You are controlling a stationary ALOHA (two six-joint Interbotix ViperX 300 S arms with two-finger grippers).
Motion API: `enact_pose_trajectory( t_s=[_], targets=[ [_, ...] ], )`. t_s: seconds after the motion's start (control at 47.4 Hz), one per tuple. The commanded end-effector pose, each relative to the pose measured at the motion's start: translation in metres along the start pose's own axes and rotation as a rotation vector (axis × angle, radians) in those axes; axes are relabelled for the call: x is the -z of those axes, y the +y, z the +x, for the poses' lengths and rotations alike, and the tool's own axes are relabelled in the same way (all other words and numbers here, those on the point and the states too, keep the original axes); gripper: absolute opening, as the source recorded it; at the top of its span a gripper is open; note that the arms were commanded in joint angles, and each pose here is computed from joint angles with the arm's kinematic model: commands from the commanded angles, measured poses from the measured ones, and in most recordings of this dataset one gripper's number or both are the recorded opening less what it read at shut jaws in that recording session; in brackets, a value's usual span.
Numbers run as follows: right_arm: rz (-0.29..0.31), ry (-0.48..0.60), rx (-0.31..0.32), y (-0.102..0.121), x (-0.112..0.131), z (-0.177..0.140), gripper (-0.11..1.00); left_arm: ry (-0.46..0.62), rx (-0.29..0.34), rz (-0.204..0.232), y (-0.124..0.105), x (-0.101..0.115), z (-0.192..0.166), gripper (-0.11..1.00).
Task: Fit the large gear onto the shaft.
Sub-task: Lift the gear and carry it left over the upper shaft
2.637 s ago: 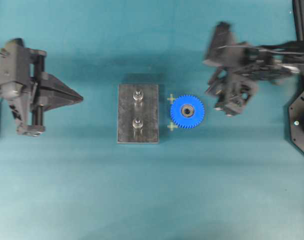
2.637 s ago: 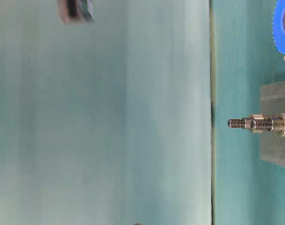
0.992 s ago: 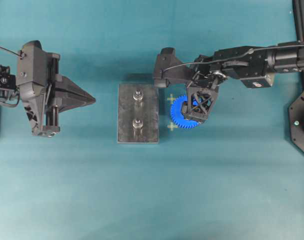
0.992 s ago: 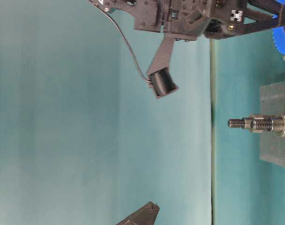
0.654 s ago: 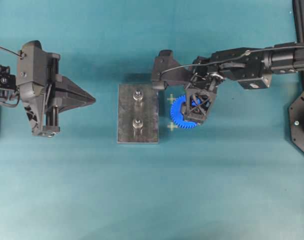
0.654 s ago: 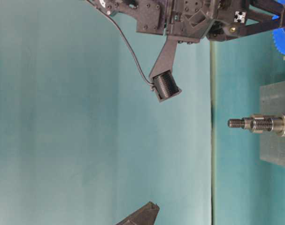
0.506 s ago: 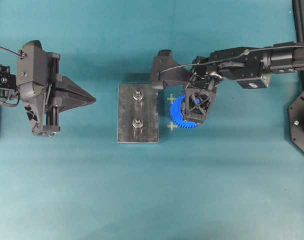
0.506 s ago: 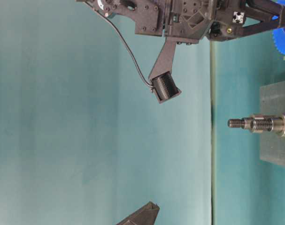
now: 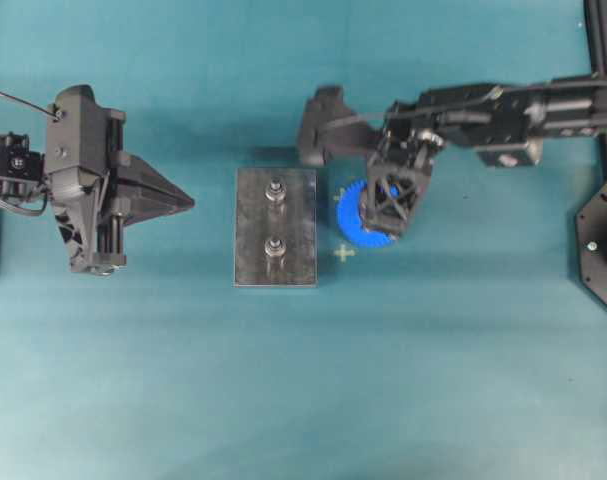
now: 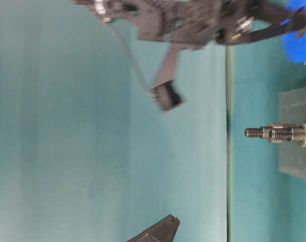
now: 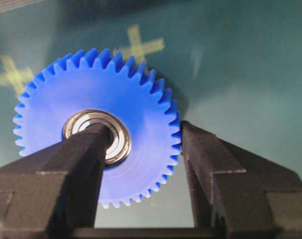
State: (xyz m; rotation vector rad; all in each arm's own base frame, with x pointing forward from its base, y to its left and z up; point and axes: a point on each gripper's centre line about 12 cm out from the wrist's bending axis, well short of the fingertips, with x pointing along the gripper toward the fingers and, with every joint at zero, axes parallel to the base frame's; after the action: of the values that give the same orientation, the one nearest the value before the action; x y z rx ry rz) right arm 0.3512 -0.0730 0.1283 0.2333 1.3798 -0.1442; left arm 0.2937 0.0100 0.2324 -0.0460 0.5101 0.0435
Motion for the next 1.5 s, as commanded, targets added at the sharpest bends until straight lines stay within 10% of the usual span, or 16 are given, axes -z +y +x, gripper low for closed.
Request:
enact_pose_trajectory(
  t_s=[0.0, 0.738, 1.477],
  targets=[
    [0.014, -0.058, -0.007, 0.003, -0.012, -0.025, 0.49, -0.031, 0.0, 0.002, 0.0, -0.011, -0.001, 0.0],
    [0.012, -0.094, -0.023, 0.008, -0.107, -0.059, 0.5, 0.001, 0.027, 0.018, -0.009, -0.003, 0.006, 0.0],
    [0.018, -0.105, -0.023, 0.006, -0.126, -0.049, 0.49, 0.01, 0.029, 0.017, -0.01, 0.002, 0.004, 0.0]
  ],
)
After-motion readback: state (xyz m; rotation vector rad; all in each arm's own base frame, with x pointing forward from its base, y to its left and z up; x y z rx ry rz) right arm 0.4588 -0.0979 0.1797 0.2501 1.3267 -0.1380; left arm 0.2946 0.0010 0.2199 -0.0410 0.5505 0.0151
